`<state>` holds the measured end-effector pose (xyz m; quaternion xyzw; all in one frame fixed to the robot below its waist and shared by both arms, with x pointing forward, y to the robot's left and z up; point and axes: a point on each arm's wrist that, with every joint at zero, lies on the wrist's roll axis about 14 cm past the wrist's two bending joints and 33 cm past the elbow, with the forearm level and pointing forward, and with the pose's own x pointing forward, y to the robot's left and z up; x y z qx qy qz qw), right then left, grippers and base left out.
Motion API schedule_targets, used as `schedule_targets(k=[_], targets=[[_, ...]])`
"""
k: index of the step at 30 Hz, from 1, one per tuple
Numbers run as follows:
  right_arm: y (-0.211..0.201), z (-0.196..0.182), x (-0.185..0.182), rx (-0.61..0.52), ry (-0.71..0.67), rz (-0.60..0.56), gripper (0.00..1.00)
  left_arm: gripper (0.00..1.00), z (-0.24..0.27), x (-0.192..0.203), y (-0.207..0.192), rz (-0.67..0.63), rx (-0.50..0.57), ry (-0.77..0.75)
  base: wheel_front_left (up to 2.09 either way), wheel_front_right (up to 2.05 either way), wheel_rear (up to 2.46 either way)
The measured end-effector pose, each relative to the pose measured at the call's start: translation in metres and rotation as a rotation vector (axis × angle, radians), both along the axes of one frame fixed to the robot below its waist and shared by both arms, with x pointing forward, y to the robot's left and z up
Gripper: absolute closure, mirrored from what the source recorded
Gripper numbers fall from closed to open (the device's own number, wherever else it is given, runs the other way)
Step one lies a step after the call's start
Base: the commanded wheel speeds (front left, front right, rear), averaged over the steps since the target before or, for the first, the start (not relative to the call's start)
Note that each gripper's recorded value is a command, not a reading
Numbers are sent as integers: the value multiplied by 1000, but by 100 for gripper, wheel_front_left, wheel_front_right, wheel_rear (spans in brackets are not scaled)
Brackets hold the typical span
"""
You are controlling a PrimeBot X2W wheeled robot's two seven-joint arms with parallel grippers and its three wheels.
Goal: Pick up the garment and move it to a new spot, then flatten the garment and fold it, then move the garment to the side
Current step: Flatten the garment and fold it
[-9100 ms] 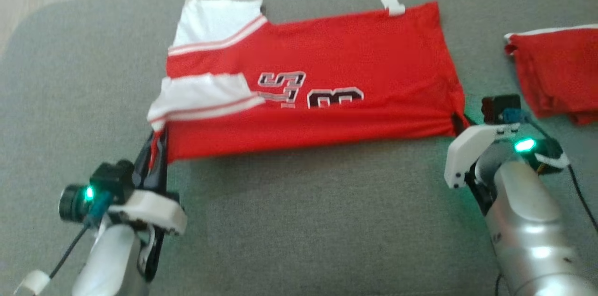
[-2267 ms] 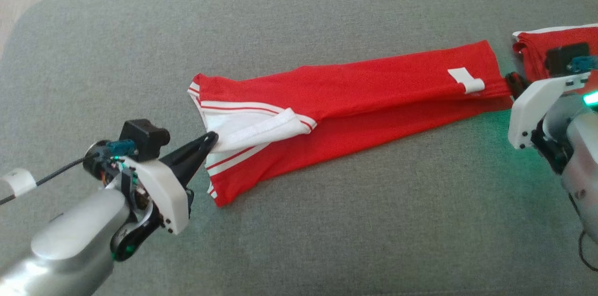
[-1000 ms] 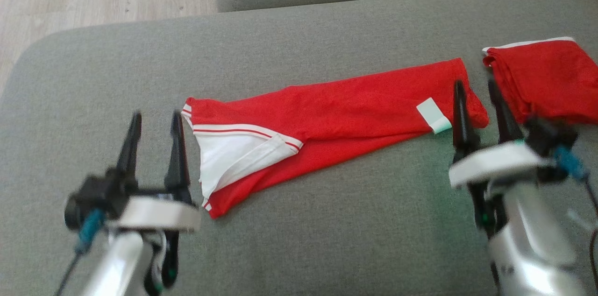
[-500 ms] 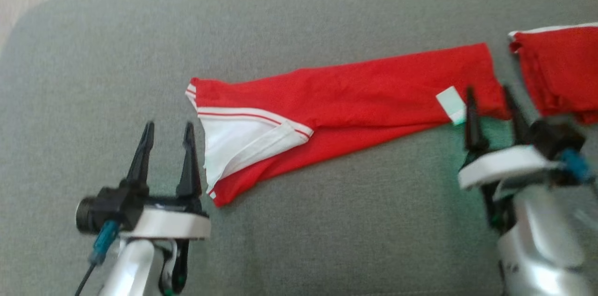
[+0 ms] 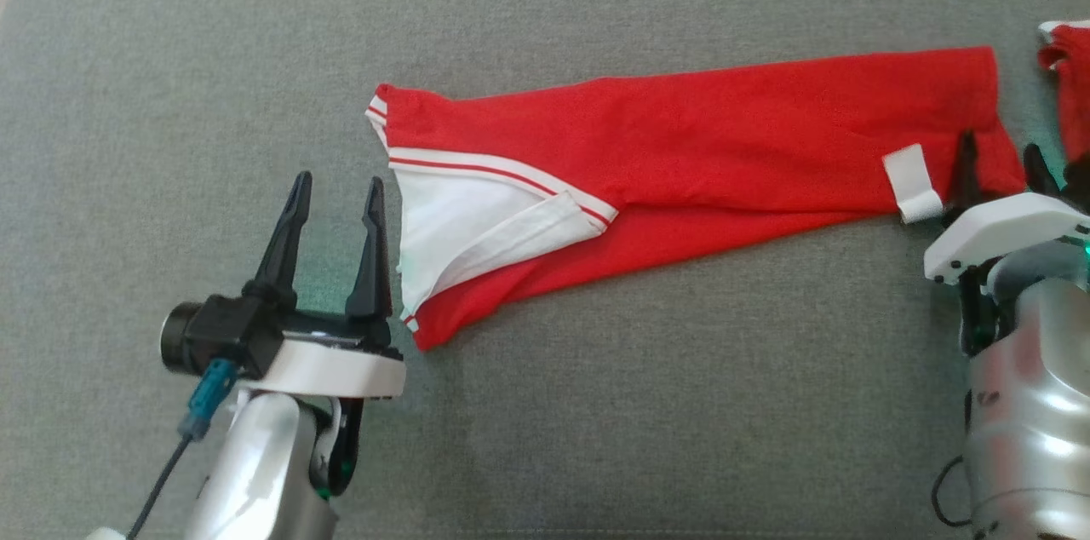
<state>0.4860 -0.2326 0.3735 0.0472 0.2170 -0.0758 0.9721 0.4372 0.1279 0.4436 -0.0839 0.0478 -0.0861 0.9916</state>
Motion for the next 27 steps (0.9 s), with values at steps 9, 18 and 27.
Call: schedule_targets(k=[9, 18, 27], targets=[[7, -9, 5, -6, 35, 22, 100, 0, 4, 7, 1, 4, 1, -15, 0, 0, 0], [-37, 48, -1, -124, -120, -50, 100, 0, 29, 6, -9, -24, -7, -81, 0, 0, 0], [-76, 109, -14, -191, -255, -121, 100, 0, 43, -11, -16, -48, -12, -110, 0, 0, 0]])
